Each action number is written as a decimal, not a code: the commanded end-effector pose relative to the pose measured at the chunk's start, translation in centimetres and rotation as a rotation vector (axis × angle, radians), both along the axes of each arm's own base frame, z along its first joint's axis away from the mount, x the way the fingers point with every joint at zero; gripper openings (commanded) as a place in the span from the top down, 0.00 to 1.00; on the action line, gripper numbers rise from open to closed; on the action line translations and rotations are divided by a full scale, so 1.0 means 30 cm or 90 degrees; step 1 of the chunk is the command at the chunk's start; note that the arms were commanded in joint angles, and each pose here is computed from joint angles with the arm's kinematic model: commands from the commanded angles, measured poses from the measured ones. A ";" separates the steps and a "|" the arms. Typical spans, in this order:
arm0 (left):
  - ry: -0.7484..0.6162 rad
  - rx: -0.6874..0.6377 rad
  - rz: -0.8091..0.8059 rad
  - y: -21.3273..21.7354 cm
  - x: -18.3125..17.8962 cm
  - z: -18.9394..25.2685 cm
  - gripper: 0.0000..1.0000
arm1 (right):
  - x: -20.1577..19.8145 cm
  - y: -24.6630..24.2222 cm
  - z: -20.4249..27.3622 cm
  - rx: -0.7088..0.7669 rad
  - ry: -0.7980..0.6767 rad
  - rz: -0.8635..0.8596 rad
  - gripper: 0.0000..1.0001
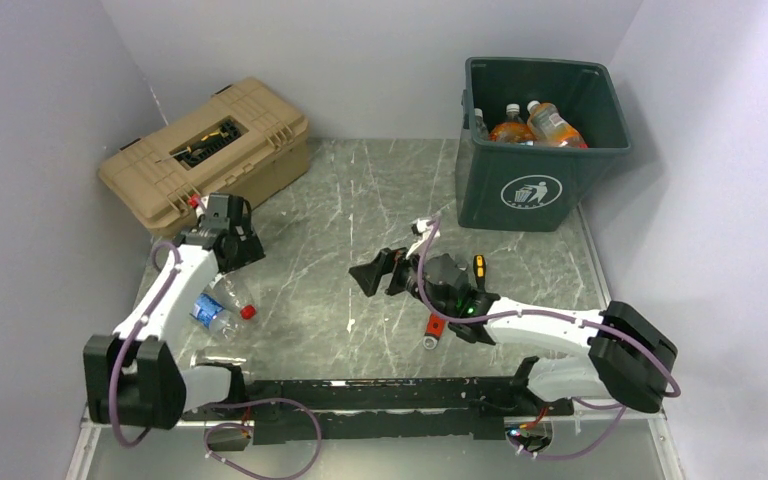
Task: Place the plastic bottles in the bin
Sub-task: Pick up the plastic bottle at the center of the board, then place the plastic bottle in the trash bin, then pick up the plastic bottle at the center of the board.
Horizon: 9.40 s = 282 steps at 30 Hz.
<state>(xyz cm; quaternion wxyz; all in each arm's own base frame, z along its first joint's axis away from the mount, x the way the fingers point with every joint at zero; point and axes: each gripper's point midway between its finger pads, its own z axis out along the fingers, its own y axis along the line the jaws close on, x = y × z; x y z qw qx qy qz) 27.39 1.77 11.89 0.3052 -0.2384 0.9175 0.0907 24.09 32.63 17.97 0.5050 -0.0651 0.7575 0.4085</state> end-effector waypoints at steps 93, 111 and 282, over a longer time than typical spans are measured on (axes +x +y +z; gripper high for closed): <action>-0.747 -0.566 -0.661 -0.708 -0.354 0.933 0.49 | -0.332 0.232 0.587 0.196 -0.321 0.246 0.08; -0.740 -0.576 -0.673 -0.724 -0.349 0.939 0.50 | -0.360 0.294 0.537 0.151 -0.296 0.308 0.55; 0.022 -0.168 0.230 -0.011 -0.124 -0.229 0.46 | -0.085 -0.150 -0.059 0.021 0.033 0.000 0.01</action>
